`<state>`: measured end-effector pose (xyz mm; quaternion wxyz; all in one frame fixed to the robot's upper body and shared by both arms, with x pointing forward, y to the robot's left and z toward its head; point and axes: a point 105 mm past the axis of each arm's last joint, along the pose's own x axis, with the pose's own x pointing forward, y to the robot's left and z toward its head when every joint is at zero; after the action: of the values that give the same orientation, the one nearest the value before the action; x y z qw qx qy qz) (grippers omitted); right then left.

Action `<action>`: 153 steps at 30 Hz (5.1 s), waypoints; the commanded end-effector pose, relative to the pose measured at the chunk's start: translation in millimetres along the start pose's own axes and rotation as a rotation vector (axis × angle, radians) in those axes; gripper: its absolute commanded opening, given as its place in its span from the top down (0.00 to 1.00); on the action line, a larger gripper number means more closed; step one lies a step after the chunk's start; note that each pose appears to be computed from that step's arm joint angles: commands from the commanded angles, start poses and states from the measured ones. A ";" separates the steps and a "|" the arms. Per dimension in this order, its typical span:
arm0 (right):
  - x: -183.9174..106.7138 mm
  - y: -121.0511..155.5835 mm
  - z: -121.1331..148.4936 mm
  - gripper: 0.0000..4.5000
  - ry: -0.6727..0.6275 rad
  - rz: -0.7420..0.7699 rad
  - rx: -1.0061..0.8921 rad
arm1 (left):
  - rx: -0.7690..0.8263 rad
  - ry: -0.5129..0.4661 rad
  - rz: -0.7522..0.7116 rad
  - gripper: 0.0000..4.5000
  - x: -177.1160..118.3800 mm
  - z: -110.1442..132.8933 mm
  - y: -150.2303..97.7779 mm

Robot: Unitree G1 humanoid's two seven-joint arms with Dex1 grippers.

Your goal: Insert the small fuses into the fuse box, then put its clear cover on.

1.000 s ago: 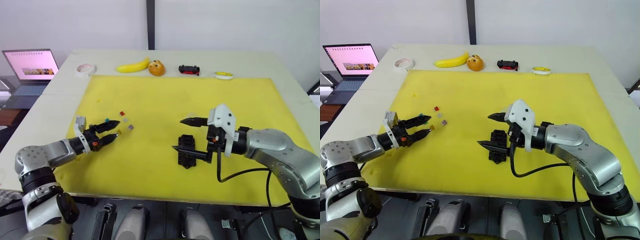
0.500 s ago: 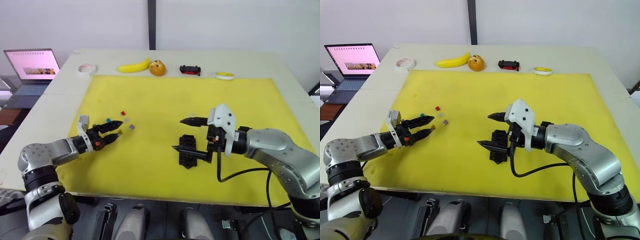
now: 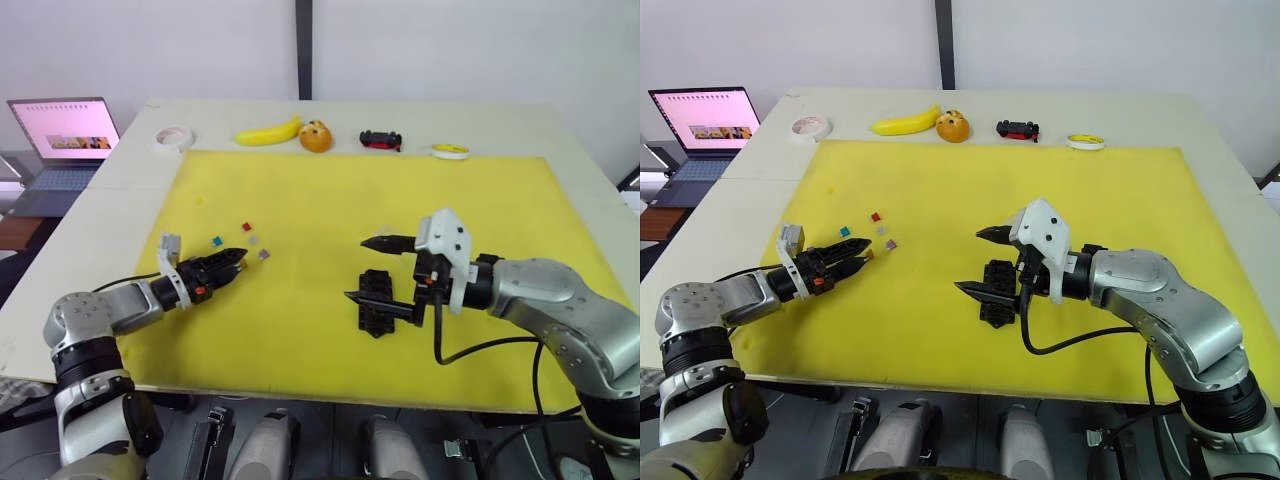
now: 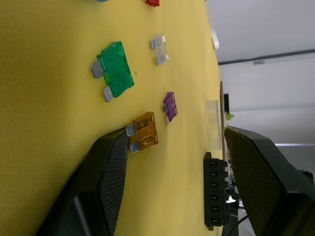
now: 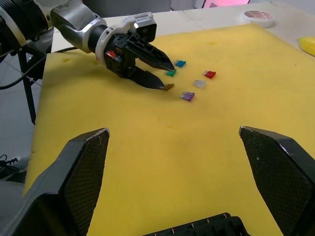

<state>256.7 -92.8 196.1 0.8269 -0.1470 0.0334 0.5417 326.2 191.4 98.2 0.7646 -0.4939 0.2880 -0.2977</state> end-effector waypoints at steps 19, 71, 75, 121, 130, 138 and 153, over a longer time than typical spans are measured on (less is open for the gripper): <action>-8.1 0.4 11.0 0.00 -0.004 0.009 -0.046 | -0.060 0.067 0.033 0.28 12.2 -26.0 15.5; -7.3 4.6 -0.1 0.00 0.027 0.014 -0.008 | -0.096 0.092 0.078 0.64 8.1 -27.7 23.0; -7.7 4.3 -0.3 0.00 0.027 0.011 -0.007 | -0.099 0.095 0.081 0.64 7.5 -28.2 23.7; 14.5 4.1 70.5 0.00 -0.477 0.001 0.624 | 0.380 0.113 -0.648 0.99 18.7 -42.6 -183.3; 16.6 -2.1 72.9 0.12 -0.496 -0.043 0.697 | 0.355 0.083 -0.654 1.00 26.7 -45.1 -186.3; 17.9 -1.3 69.7 0.17 -0.476 -0.057 0.705 | 0.341 0.084 -0.658 1.00 30.6 -52.9 -193.0; 11.8 -7.6 73.3 0.33 -0.494 -0.073 0.718 | 0.327 0.076 -0.649 1.00 32.2 -51.9 -189.8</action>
<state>263.6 -62.2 252.5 0.8316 0.2786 0.0384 0.4788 282.4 72.7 243.7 0.6935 -0.4231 0.1081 -0.5730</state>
